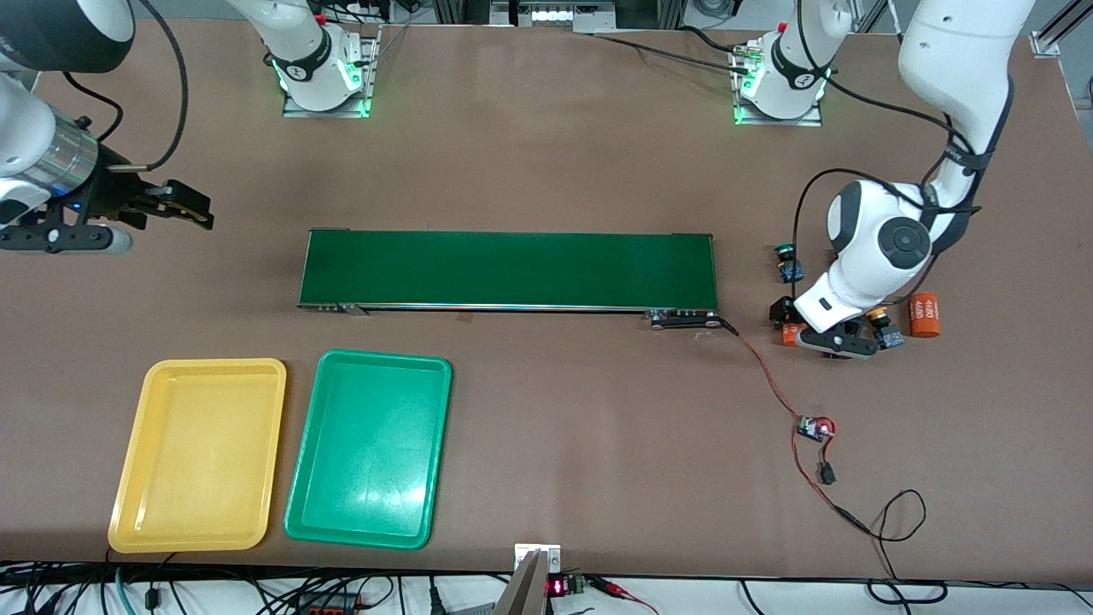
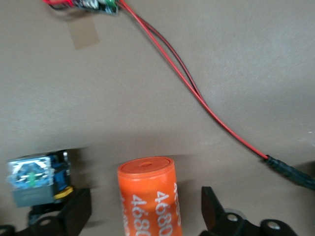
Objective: Sort buttons by color to trays
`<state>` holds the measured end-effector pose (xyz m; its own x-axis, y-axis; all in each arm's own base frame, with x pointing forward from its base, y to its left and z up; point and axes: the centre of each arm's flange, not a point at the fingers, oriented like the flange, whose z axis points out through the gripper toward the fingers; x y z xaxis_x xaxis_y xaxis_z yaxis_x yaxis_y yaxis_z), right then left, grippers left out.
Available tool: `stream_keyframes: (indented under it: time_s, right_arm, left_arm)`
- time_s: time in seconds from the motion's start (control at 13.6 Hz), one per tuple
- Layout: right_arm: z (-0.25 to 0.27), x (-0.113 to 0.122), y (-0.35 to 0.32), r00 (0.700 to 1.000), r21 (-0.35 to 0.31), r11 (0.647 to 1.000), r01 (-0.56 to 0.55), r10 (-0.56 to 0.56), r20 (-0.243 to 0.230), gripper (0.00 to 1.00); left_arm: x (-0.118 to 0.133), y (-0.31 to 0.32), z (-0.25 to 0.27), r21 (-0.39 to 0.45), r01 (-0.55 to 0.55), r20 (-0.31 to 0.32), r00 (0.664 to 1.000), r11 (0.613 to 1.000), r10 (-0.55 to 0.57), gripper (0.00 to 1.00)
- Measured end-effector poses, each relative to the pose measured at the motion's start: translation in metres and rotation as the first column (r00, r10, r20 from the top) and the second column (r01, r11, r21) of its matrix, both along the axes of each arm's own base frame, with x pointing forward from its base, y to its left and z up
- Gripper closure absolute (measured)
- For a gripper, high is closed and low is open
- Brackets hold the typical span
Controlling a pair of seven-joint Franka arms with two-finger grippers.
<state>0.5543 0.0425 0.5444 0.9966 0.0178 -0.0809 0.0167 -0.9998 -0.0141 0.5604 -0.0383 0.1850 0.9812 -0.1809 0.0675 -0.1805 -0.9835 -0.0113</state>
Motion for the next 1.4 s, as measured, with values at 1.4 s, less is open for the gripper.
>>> stream_keyframes:
  time_s: [1.4]
  right_arm:
    - [-0.001, -0.002, 0.037, 0.997, 0.001, 0.997, -0.082, 0.082, 0.011, 0.00]
  left_arm:
    - [-0.013, -0.232, 0.119, -0.154, 0.932, -0.205, 0.294, 0.328, -0.934, 0.50]
